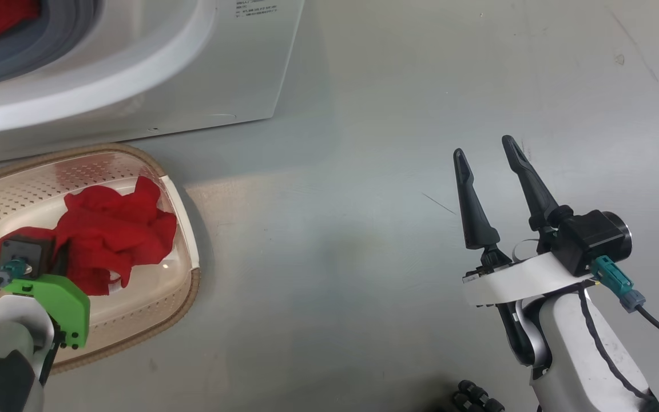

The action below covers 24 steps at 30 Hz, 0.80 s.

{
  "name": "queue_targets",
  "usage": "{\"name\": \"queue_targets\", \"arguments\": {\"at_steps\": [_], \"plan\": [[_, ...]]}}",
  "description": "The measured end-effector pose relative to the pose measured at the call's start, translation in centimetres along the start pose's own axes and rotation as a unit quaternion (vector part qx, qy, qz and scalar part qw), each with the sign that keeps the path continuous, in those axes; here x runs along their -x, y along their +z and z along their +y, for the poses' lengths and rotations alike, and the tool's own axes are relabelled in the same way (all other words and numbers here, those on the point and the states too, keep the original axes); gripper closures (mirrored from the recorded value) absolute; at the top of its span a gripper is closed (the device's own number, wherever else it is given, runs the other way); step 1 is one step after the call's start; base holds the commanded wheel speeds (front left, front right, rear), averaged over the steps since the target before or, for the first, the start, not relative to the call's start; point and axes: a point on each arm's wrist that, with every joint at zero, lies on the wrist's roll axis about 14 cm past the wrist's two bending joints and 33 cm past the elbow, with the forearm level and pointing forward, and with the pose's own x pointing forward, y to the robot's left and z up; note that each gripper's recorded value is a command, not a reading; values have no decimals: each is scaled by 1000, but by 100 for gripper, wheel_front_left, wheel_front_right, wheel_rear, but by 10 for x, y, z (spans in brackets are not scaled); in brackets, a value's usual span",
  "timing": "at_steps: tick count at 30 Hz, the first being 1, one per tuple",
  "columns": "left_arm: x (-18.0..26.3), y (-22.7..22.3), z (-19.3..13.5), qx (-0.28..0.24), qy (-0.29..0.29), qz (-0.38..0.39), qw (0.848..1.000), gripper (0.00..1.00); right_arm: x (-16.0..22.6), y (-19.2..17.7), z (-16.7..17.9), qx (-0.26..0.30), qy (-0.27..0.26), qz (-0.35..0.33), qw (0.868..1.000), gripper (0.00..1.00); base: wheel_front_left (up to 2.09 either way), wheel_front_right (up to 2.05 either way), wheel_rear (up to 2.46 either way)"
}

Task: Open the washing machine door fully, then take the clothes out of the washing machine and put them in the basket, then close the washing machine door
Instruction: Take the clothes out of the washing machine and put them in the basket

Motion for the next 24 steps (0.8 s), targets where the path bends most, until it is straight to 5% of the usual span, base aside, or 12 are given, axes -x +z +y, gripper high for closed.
{"name": "queue_targets", "arguments": {"at_steps": [9, 10, 11, 12, 13, 24], "plan": [[-2, -11, 9, 17, 16, 20, 1000, 100, -7, -6, 9, 3, 15, 5, 1000, 0, 0, 0, 0], [-3, -10, 9, 17, 15, 17, 1000, 91, -7, -6, 10, 3, 16, 5, 1000, 0, 0, 0, 0], [-3, -8, 9, 17, 15, 14, 1000, 65, -7, -6, 10, 3, 16, 6, 1000, 0, 0, 0, 0], [-4, -6, 9, 16, 15, 11, 1000, 9, -7, -7, 11, 3, 17, 6, 1000, 0, 0, 0, 0], [-4, -5, 10, 15, 16, 9, 1000, 0, -7, -7, 11, 2, 18, 7, 1000, 0, 0, 0, 0], [3, -12, 8, 20, 20, 20, 999, 0, -8, -5, 14, 3, 23, 4, 1000, 0, 0, 0, 0]]}}
